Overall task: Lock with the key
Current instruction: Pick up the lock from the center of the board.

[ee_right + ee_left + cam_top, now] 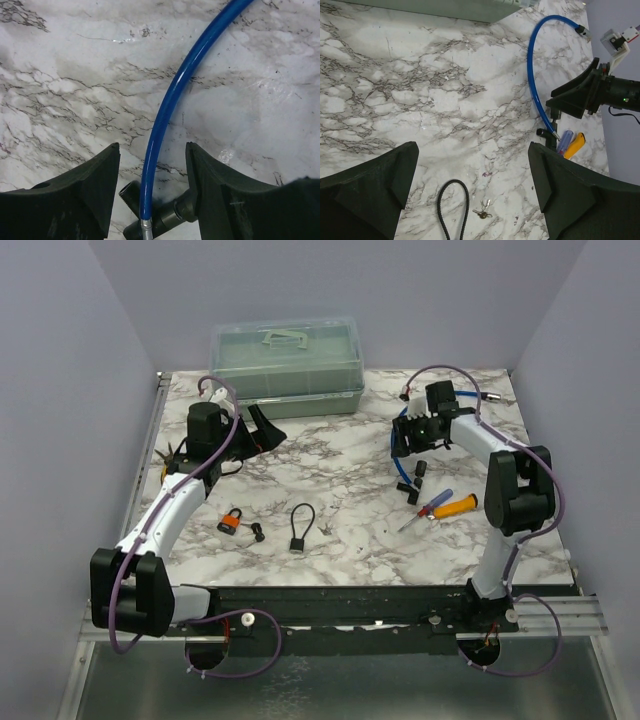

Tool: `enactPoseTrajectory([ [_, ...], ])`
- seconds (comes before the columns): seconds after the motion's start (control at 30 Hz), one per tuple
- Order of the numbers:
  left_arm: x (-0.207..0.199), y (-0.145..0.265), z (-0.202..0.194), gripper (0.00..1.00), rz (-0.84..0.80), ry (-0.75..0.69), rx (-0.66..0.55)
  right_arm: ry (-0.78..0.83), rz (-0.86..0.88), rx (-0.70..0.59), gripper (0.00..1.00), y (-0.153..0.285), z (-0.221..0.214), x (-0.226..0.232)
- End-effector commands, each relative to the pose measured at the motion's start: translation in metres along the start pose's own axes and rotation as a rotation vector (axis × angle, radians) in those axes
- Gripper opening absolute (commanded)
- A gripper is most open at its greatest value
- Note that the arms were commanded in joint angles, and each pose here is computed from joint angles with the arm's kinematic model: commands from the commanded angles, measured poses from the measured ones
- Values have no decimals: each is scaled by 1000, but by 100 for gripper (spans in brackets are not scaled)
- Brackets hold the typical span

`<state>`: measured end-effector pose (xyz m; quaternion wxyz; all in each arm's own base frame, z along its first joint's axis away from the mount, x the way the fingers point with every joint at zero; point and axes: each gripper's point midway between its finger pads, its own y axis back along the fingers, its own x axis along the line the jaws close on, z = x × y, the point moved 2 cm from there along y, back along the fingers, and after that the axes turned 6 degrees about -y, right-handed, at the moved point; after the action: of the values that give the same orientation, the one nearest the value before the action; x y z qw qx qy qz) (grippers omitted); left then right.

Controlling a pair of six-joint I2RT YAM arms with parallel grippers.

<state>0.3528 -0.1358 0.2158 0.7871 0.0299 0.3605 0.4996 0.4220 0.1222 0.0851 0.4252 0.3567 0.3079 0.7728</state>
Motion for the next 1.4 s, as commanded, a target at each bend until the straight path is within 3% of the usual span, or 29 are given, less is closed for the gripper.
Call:
enactPoseTrajectory([
  [0.0, -1, 5, 3, 99, 6, -26, -32, -41, -26, 49, 59, -6, -5, -4],
  [0.33, 4, 3, 0, 99, 19, -31, -27, -125, 74, 123, 51, -20, -33, 9],
  [0.73, 3, 1, 3, 99, 19, -31, -29, -145, 66, 162, 47, -30, -57, 5],
  [0.8, 2, 1, 4, 99, 15, -29, -28, -144, 66, 168, 40, -31, -60, 5],
  [0.9, -1, 0, 2, 99, -10, -35, -14, -135, 69, 146, 20, -27, -54, 6],
  [1.0, -8, -2, 3, 99, -49, -54, 5, -112, 57, 82, 1, -17, -34, 8],
  [1.37, -72, -7, 19, 99, -301, -207, 48, -77, 147, -373, 0, 81, 73, 38],
])
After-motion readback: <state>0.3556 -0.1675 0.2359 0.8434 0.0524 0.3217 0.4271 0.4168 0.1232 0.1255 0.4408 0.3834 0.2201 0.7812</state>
